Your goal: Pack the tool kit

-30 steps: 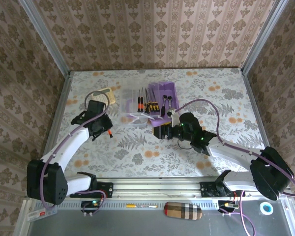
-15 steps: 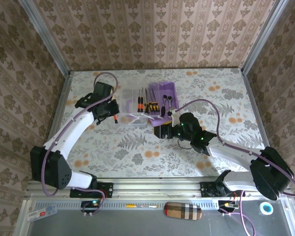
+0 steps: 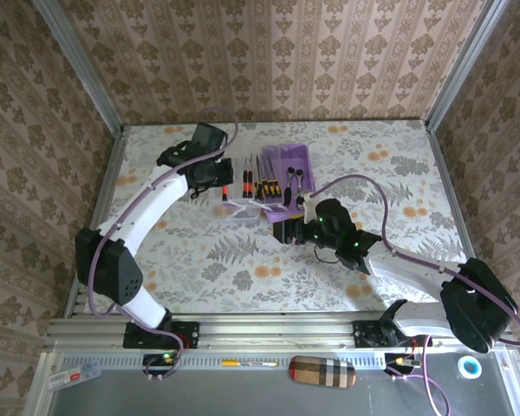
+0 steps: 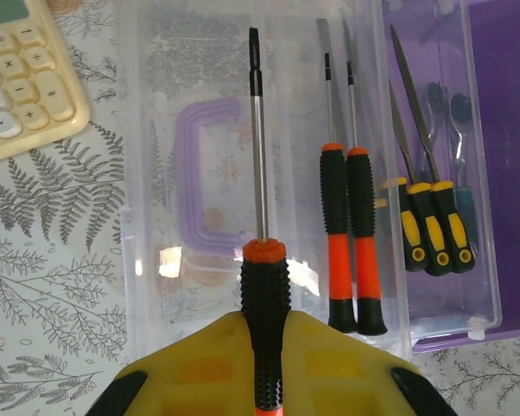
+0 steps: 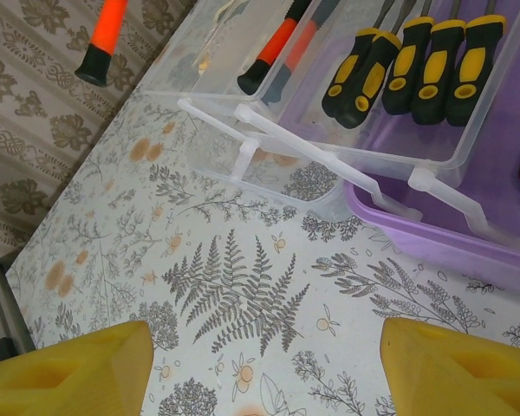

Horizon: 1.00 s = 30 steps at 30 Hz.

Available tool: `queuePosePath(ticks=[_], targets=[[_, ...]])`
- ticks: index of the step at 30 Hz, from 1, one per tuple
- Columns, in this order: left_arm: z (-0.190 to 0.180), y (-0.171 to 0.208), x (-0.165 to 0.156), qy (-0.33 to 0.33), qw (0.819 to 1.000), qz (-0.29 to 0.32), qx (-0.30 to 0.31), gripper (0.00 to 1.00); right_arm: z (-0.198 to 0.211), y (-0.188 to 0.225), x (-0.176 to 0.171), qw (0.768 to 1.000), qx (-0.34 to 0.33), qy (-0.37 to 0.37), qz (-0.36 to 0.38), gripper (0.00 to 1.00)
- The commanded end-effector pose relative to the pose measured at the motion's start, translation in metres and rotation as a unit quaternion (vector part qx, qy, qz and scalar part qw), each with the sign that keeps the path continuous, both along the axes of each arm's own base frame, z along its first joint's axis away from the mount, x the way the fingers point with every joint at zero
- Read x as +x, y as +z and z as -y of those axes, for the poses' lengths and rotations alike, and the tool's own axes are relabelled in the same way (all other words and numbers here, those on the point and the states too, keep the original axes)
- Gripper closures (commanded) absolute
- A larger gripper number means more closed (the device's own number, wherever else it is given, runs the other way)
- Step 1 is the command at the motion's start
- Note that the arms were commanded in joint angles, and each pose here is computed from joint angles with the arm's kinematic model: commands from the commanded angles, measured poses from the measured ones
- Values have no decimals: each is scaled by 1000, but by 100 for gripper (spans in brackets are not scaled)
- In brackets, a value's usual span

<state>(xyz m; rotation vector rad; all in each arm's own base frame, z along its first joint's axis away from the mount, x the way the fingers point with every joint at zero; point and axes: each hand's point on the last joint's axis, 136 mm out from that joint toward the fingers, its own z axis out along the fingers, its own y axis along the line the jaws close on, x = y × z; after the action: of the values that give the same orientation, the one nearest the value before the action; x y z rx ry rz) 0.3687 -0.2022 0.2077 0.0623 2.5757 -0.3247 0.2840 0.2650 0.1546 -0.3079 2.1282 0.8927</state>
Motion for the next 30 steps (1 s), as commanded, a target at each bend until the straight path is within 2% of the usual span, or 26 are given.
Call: queuePosePath(ticks=[1, 16, 30], targets=[[7, 6, 4, -22, 1000, 3, 16, 88, 5, -5, 3, 1000, -19, -11, 3, 28], [30, -16, 18, -65, 997, -19, 39, 89, 6, -6, 4, 1000, -24, -12, 3, 28], [40, -30, 31, -70, 996, -31, 40, 89, 7, -7, 4, 1000, -27, -14, 3, 28]])
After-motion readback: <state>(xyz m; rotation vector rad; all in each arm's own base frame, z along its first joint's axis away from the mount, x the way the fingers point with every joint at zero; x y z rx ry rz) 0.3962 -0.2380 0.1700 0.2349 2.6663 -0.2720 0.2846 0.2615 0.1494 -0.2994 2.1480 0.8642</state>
